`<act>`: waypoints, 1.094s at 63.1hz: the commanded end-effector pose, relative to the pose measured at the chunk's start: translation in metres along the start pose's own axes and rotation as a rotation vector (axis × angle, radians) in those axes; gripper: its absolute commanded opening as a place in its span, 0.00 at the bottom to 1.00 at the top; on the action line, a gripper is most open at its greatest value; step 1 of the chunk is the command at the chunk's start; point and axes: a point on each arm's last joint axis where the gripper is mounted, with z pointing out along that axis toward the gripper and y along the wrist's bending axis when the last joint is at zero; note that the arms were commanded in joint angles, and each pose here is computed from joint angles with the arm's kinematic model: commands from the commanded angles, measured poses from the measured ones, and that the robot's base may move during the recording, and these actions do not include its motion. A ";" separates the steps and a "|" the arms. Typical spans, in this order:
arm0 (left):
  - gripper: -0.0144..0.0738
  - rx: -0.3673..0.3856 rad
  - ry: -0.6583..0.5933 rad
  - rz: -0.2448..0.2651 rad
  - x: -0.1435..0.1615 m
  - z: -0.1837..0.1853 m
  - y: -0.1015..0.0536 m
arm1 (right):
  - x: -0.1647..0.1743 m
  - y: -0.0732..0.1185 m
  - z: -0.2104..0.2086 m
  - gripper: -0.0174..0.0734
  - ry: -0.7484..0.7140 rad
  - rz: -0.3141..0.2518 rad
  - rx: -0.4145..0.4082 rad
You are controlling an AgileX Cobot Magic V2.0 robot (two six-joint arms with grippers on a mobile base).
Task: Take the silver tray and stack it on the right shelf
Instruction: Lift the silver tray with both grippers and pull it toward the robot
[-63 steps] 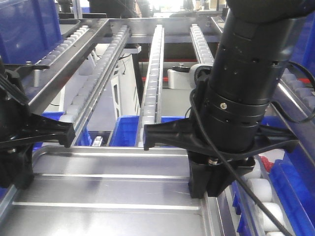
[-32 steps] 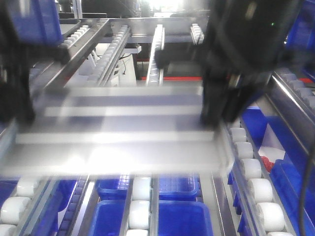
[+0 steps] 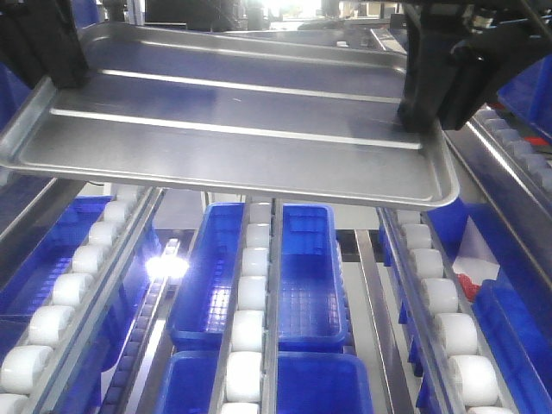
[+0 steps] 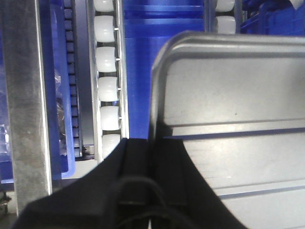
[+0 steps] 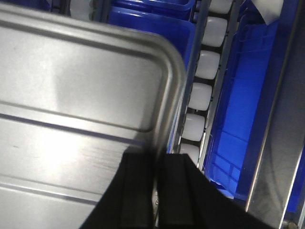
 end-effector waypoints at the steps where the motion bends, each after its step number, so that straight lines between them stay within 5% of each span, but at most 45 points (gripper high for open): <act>1: 0.06 0.038 -0.125 0.008 -0.012 -0.023 0.000 | -0.008 -0.001 -0.018 0.25 -0.078 -0.034 -0.023; 69: 0.06 0.014 -0.094 0.008 -0.009 -0.023 0.002 | -0.007 -0.002 -0.018 0.25 -0.062 -0.034 -0.010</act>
